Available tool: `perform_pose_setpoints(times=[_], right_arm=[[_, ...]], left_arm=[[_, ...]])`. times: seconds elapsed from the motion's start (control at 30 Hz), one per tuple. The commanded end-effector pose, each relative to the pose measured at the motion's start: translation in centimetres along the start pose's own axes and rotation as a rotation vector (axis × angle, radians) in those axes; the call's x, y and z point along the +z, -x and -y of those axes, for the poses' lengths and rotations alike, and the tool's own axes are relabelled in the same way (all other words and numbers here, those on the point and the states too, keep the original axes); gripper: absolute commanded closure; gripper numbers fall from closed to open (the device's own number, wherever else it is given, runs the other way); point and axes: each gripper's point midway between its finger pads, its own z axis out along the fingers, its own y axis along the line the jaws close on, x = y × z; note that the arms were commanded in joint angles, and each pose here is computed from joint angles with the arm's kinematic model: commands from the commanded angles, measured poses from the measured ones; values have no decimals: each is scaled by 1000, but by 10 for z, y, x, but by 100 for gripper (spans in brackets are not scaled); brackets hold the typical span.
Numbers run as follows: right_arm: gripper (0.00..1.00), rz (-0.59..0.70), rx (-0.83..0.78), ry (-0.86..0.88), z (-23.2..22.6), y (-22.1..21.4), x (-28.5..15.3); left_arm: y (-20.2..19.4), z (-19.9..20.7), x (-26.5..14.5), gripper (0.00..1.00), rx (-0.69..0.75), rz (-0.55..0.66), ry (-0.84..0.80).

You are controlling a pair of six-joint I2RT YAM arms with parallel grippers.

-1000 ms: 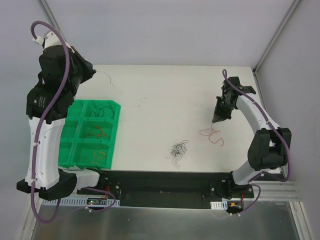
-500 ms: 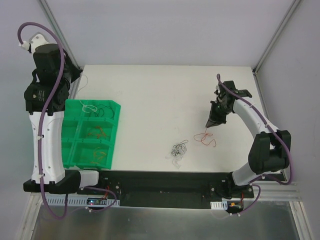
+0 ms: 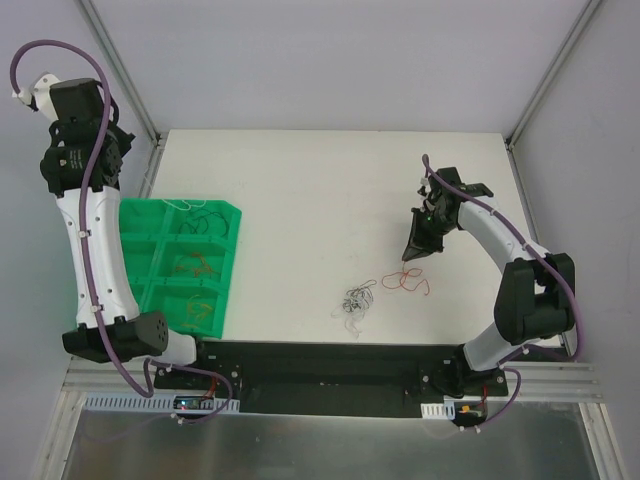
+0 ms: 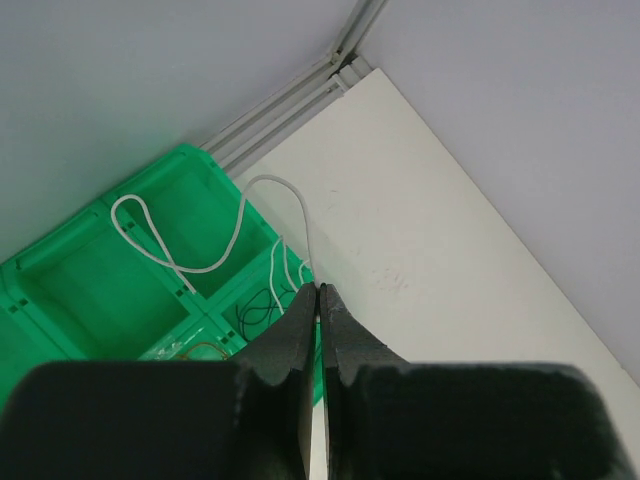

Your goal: Untangle the cables

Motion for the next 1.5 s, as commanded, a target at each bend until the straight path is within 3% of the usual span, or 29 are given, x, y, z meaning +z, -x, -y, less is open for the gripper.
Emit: perform_pose_setpoints(times=[0.0, 0.47, 0.87, 1.2, 1.47], right_arm=[[100, 2, -6, 17, -4, 0, 0], [100, -14, 0, 14, -3, 0, 3], [100, -13, -7, 3, -1, 0, 3], [100, -19, -10, -8, 1, 0, 2], [100, -39, -5, -7, -2, -1, 0]], left_arm=[[14, -4, 5, 100, -22, 26, 15], [21, -26, 13, 100, -40, 48, 89], [-2, -75, 45, 100, 5, 20, 307], [31, -103, 36, 100, 66, 133, 455], [2, -106, 61, 100, 98, 48, 453]])
